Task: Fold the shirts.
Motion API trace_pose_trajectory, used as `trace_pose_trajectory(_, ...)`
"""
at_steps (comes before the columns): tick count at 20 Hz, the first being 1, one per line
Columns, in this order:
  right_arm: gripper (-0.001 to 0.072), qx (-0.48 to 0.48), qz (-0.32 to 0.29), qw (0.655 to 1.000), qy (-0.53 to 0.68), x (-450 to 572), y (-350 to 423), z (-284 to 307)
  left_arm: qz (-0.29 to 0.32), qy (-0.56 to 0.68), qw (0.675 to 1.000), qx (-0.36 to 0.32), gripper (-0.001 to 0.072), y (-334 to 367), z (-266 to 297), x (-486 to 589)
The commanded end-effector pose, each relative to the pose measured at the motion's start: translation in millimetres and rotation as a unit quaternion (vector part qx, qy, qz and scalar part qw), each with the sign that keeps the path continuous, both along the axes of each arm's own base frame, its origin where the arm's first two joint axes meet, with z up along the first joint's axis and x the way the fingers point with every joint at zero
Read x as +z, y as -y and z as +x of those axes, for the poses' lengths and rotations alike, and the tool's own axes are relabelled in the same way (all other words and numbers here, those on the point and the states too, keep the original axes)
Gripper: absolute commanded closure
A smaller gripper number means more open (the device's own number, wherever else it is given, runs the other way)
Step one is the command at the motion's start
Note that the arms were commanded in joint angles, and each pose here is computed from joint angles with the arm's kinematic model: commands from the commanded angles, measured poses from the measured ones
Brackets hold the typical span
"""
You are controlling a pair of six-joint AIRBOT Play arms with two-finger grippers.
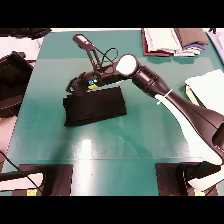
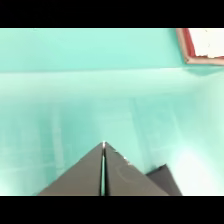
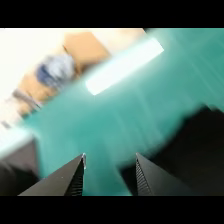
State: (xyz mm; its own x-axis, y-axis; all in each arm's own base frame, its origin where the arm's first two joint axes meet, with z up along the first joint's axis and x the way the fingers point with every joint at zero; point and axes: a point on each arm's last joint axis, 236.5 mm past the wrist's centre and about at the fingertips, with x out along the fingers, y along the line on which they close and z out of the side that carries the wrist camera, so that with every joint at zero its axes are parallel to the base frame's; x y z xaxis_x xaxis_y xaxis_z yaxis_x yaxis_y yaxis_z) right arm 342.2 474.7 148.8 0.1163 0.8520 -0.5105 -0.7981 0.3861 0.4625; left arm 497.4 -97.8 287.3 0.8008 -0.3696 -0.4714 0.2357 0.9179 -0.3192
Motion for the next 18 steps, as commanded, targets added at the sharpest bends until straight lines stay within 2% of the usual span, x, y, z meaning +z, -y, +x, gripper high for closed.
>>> trace_pose_trajectory(1, 0.0352, -0.068, -0.127, 0.99, -0.011, -55, 85, 38, 0.019, -0.009, 1.0, -0.01, 0.0682, -1, -11, 0)
trace_pose_trajectory(4, 0.0336, -0.169, -0.167, 0.965, -0.107, -111, 189, 61, 0.02, -0.009, 0.999, -0.025, 0.0682, 12, -14, -1)
trace_pose_trajectory(5, 0.0237, -0.201, -0.171, 0.954, -0.143, -129, 218, 64, 0.025, -0.006, 0.999, -0.034, 0.0682, 19, -15, -1)
trace_pose_trajectory(6, 0.0085, -0.23, -0.166, 0.942, -0.181, -146, 243, 66, 0.029, -0.003, 0.999, -0.045, 0.0682, 26, -17, -1)
trace_pose_trajectory(9, 0.0086, -0.277, -0.104, 0.91, -0.292, -180, 267, 68, 0.03, -0.002, 0.997, -0.066, 0.0682, 47, -22, 0)
trace_pose_trajectory(11, 0.0088, -0.278, -0.085, 0.898, -0.329, -196, 259, 70, 0.03, 0.003, 0.997, -0.076, 0.0682, 54, -24, 1)
trace_pose_trajectory(16, 0.0089, -0.221, -0.039, 0.898, -0.379, -214, 177, 73, 0.033, 0.001, 0.996, -0.08, 0.0682, 56, -26, 0)
trace_pose_trajectory(18, 0.0163, -0.191, -0.035, 0.903, -0.383, -220, 138, 69, 0.034, -0.003, 0.996, -0.082, 0.0682, 56, -27, -2)
